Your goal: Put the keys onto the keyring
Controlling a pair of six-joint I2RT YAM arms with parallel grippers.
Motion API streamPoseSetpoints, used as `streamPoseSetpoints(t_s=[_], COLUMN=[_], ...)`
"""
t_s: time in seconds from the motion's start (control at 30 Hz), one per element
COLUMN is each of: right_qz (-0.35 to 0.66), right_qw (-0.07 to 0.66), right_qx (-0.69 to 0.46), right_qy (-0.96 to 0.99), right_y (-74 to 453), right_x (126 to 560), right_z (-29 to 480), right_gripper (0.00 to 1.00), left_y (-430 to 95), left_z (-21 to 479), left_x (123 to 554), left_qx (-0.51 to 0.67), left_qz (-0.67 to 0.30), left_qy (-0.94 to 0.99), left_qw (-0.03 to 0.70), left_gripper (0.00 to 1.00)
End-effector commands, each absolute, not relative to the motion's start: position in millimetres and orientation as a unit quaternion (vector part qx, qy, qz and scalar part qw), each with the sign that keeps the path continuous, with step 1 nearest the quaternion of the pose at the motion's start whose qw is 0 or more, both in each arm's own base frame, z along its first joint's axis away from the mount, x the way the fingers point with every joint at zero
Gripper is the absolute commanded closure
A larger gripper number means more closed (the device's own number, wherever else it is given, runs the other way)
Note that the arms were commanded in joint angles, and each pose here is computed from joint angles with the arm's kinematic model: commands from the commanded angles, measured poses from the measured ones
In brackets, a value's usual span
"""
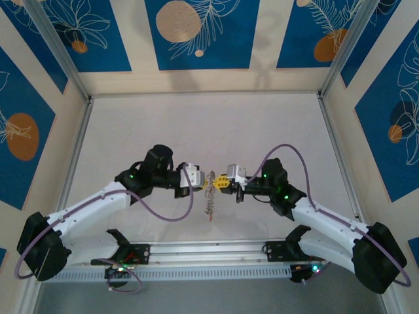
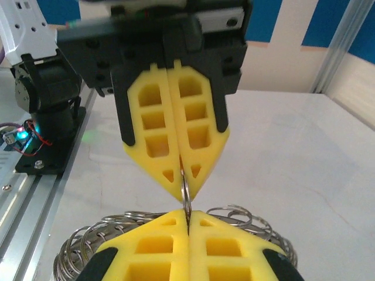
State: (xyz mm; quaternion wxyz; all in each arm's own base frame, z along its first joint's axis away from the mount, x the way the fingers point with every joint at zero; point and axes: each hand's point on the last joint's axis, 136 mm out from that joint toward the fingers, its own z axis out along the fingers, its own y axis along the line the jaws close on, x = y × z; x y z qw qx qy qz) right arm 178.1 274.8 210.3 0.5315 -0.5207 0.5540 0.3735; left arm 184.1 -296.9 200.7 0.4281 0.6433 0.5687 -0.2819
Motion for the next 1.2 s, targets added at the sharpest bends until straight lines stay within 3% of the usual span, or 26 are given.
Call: streamPoseSetpoints(t_s=[0.0, 0.23, 0.33, 0.43, 0.87, 1.03, 1.17], right_qz=[0.377, 0.388, 0.381, 0.390, 0.394, 0.403, 0.404], right_qw=[0.545, 0.530, 0.528, 0.503, 0.481, 0.472, 0.475], right_qx=[-0.509, -0.514, -0.517, -0.528, -0.546, -0.533, -0.518], right_qy=[0.549, 0.552, 0.556, 0.562, 0.561, 0.576, 0.585], right_y=[267, 270, 268, 271, 289, 286, 282], right_x=[179, 177, 177, 172, 172, 170, 168], right_z=[222, 216, 209, 201, 186, 179, 172], right_gripper=[1.00, 1.00, 0.80, 0.72, 0.67, 0.55, 0.53], left_y=[-281, -289, -292, -293, -300, -299, -300], left_z=[180, 194, 201, 204, 209, 208, 209], left_x=[185, 188, 186, 184, 178, 178, 177], left_qx=[0.649, 0.640, 0.637, 0.637, 0.639, 0.639, 0.637], left_qz=[-0.254, -0.269, -0.284, -0.291, -0.320, -0.316, -0.321], left_qy=[0.607, 0.595, 0.585, 0.580, 0.559, 0.561, 0.559], left_qw=[0.380, 0.404, 0.414, 0.416, 0.420, 0.421, 0.422], left_gripper=[1.00, 1.00, 1.00, 1.00, 1.00, 1.00, 1.00])
